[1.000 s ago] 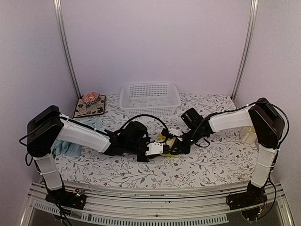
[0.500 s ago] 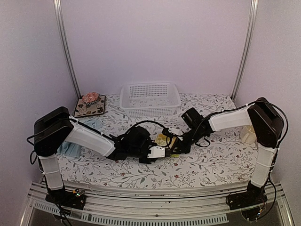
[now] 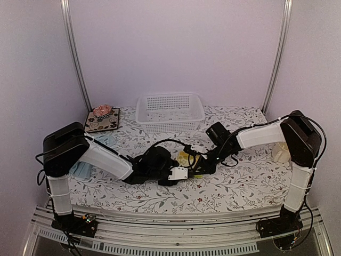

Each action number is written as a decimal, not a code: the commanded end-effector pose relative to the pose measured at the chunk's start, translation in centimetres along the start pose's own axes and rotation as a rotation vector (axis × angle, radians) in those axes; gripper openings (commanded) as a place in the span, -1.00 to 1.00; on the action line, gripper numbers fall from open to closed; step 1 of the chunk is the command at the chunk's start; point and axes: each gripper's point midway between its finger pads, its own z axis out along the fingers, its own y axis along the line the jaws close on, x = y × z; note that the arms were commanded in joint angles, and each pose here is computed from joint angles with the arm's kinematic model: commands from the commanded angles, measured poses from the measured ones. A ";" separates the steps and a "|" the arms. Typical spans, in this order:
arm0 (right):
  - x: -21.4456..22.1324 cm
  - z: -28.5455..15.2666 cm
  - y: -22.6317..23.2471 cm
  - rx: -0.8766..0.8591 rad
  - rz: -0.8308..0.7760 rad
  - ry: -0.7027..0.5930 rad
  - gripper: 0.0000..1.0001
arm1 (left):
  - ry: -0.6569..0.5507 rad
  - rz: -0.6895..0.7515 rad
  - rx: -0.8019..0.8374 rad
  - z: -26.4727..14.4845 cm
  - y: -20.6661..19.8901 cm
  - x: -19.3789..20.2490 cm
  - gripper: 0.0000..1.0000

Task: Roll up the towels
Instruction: Roll the towel at the center of the board.

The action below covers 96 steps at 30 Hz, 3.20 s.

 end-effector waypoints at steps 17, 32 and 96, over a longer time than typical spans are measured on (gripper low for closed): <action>0.8 -3.7 -1.5 0.130 0.004 -0.022 0.29 | 0.051 -0.061 0.337 0.1 -5.0 0.2 -1.00; 1.1 -7.5 0.0 0.382 -0.308 -0.112 0.48 | 0.136 -0.454 0.716 0.6 -5.0 1.1 -1.00; 2.6 -0.2 0.9 0.225 -0.251 0.128 -0.77 | -0.032 -0.565 0.325 -2.4 6.0 1.3 -0.14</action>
